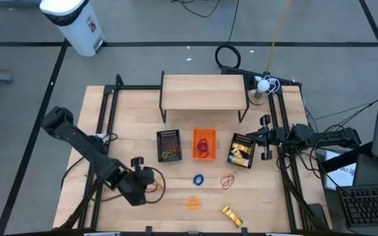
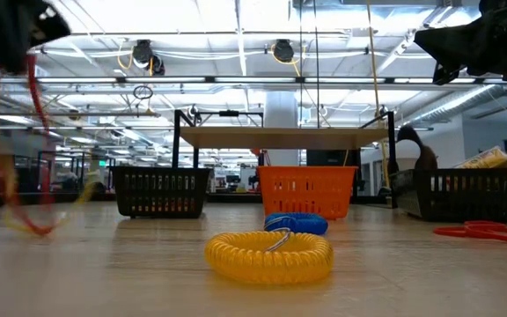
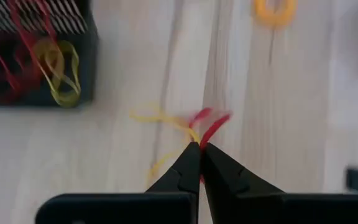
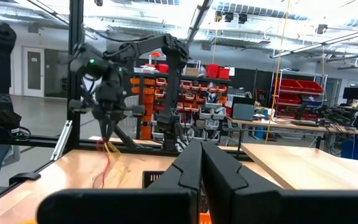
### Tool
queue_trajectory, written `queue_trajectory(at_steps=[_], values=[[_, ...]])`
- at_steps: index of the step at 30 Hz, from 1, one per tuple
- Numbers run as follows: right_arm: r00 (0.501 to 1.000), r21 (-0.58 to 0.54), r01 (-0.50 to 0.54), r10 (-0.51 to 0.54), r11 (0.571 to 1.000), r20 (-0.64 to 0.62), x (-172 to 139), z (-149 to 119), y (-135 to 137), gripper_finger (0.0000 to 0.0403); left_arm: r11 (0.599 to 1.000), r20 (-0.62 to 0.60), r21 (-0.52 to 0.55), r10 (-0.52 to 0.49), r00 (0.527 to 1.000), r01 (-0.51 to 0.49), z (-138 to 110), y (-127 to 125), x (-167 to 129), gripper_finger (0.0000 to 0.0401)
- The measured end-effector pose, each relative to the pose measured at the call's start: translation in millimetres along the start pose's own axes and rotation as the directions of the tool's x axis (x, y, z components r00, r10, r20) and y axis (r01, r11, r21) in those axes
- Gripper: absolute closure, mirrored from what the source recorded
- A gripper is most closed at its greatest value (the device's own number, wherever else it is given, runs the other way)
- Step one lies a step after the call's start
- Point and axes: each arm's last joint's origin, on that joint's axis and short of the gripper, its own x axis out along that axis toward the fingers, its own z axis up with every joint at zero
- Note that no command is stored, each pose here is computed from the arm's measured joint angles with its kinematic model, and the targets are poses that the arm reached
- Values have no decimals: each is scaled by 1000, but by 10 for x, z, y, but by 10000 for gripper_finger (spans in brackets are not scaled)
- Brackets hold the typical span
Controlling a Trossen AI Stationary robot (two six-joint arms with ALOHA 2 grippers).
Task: Pick & Place Office Desk Supplies
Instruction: Put the yellow rubber band into the left black bin
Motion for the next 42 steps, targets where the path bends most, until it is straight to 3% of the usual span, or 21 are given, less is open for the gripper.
queue_trajectory(at_steps=[18,22,28,32,38,42], values=[[1000,0,0,0,1000,-1,0,-1,0,399,1000,-61,4,15,998,-14,-19,-25,135,376],[1000,0,0,0,1000,-1,0,-1,0,399,999,-98,-16,32,995,-33,-49,-2,131,339],[1000,0,0,0,1000,0,0,0,0,399,984,-161,-89,139,977,-155,-136,97,130,243],[1000,0,0,0,1000,0,0,0,0,399,988,-132,-66,131,983,-141,-140,91,170,194],[1000,0,0,0,1000,3,0,3,0,399,988,-45,-147,50,998,-56,-39,145,440,173],[1000,0,1,-1,1000,3,0,3,0,399,980,-105,-163,97,990,-113,-32,266,655,180]])
